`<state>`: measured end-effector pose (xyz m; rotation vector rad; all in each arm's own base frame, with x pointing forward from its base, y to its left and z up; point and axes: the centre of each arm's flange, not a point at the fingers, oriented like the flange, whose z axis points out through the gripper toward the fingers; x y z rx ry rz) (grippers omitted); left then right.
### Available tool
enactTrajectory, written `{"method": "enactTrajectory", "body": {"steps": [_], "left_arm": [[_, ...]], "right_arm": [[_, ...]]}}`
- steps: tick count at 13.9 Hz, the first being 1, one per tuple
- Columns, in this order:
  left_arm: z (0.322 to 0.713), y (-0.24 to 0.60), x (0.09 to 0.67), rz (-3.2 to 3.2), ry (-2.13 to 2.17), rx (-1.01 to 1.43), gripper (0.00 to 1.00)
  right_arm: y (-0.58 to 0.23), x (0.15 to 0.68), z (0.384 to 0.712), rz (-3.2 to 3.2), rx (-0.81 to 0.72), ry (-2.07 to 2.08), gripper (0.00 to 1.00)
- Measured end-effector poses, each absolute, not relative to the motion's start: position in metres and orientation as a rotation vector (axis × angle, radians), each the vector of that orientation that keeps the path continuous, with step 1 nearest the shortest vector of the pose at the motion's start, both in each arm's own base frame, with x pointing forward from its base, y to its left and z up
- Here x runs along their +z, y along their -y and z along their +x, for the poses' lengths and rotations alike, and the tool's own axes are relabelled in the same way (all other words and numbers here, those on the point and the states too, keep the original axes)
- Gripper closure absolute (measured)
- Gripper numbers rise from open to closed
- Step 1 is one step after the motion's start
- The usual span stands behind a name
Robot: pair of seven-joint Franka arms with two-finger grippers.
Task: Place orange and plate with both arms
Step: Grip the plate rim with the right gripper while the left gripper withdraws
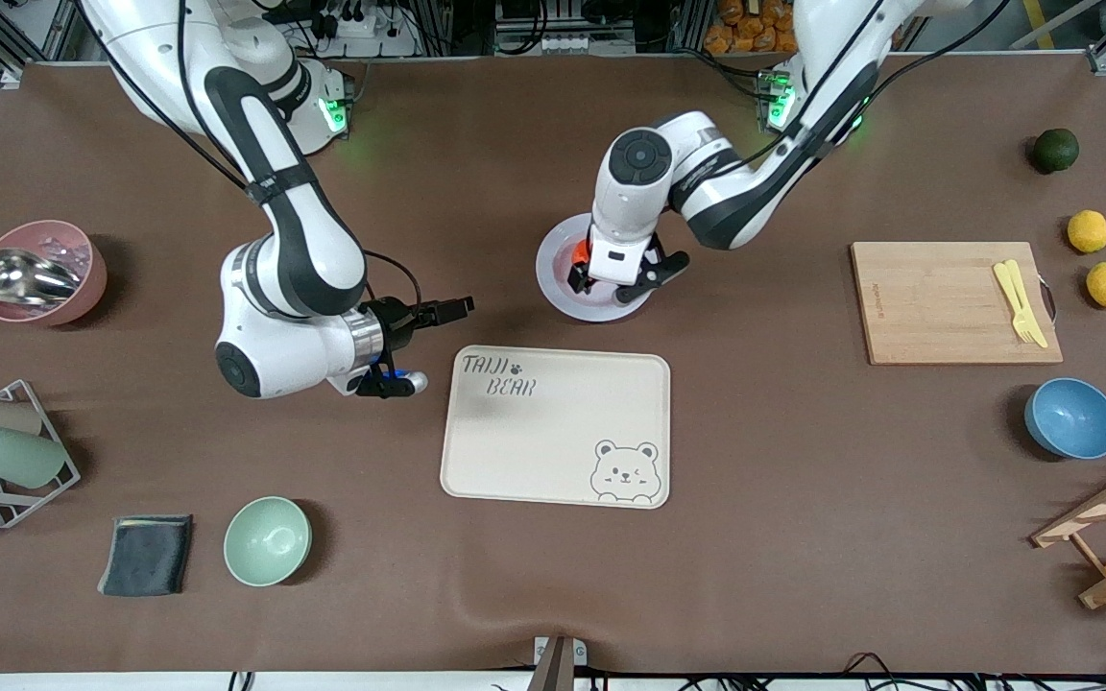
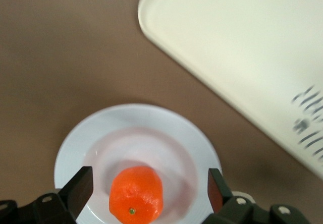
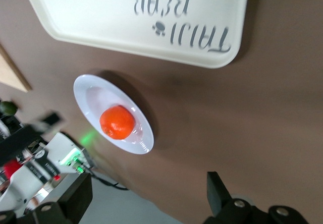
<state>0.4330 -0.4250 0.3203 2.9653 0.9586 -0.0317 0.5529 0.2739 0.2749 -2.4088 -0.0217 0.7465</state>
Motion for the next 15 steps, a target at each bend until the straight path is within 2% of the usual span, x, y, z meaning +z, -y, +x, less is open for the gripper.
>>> {"method": "enactTrajectory", "body": {"steps": [5,8,12,15], "left_arm": [[0.525,0.354,0.455,2.823,-1.193,0.192,0.0],[0.563,0.296,0.498,2.901,-1.139,0.196,0.0],[0.576,0.266,0.514,2.976,-1.042,0.175,0.0],[0.575,0.262,0.524,3.026,-0.925,0.17,0.0]], "right_arm": [[-0.269,0.203,0.487,-2.19,0.724,0.048,0.0],[-0.293,0.174,0.446,-2.154,0.701,0.023,0.0],[-0.324,0.164,0.419,-2.135,0.65,-0.011,0.0],[-0.33,0.159,0.417,-2.164,0.588,-0.067,0.0]]}}
